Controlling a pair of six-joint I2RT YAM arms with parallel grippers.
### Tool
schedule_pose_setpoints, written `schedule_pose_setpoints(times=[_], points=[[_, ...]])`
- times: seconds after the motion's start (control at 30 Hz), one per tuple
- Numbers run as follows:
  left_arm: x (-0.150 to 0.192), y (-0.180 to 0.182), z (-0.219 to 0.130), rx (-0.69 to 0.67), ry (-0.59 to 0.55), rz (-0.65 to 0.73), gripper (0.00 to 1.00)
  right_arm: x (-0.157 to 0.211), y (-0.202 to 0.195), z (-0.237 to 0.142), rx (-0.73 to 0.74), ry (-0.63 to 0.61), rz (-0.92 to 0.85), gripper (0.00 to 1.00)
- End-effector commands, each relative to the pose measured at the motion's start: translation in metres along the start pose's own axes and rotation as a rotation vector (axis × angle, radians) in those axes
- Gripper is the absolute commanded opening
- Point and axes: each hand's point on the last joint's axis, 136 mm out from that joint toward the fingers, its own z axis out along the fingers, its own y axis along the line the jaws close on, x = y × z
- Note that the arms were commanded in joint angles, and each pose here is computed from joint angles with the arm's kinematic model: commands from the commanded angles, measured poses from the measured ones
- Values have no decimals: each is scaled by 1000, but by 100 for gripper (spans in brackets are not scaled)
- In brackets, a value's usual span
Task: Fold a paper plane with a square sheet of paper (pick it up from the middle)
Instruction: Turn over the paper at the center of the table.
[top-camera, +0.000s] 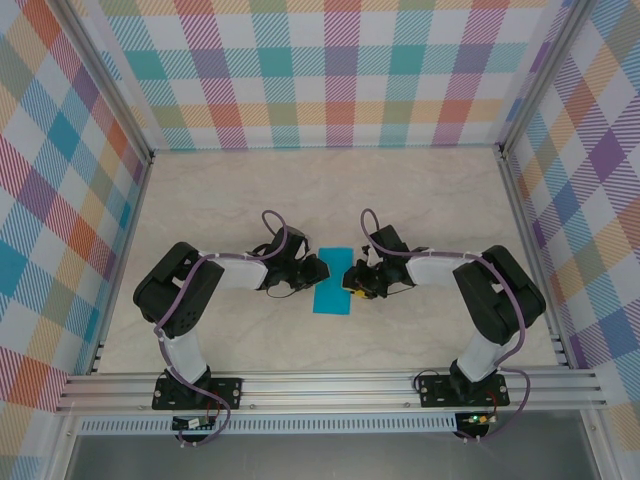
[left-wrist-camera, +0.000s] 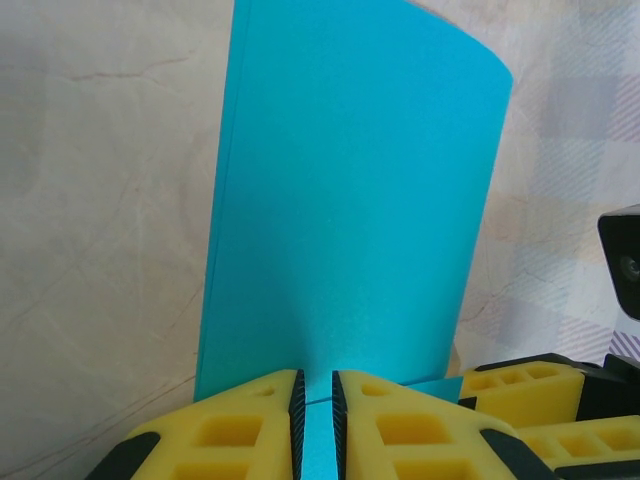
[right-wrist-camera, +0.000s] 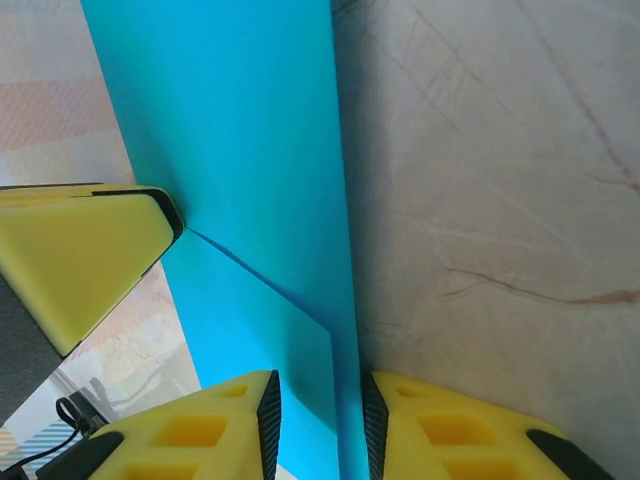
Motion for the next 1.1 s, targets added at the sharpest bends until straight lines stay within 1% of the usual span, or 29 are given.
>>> schedule_pose_setpoints(times=[0.0,0.2,0.47,0.67,0.8,1.07], points=[[2,4,0,-32,5,8,18,3,12,6,-61,15,-27,31],[1,2,-4,-30,-6,11,18,2,15,1,-71,0,-45,33],[-6,-8,-10,-12,-33,15,20,11,16,-3,-109,2,-99,33],[-11,-19,-19,18,-63,16,23,13,19,-8,-130,-8,-132,28],[-15,-23,-37,14,-121,27,26,11,29,-14,-153,-22,-160,24],[-25,-18,-88,-78,-279,64,29,9,40,-27,-141,-39,-193,15]])
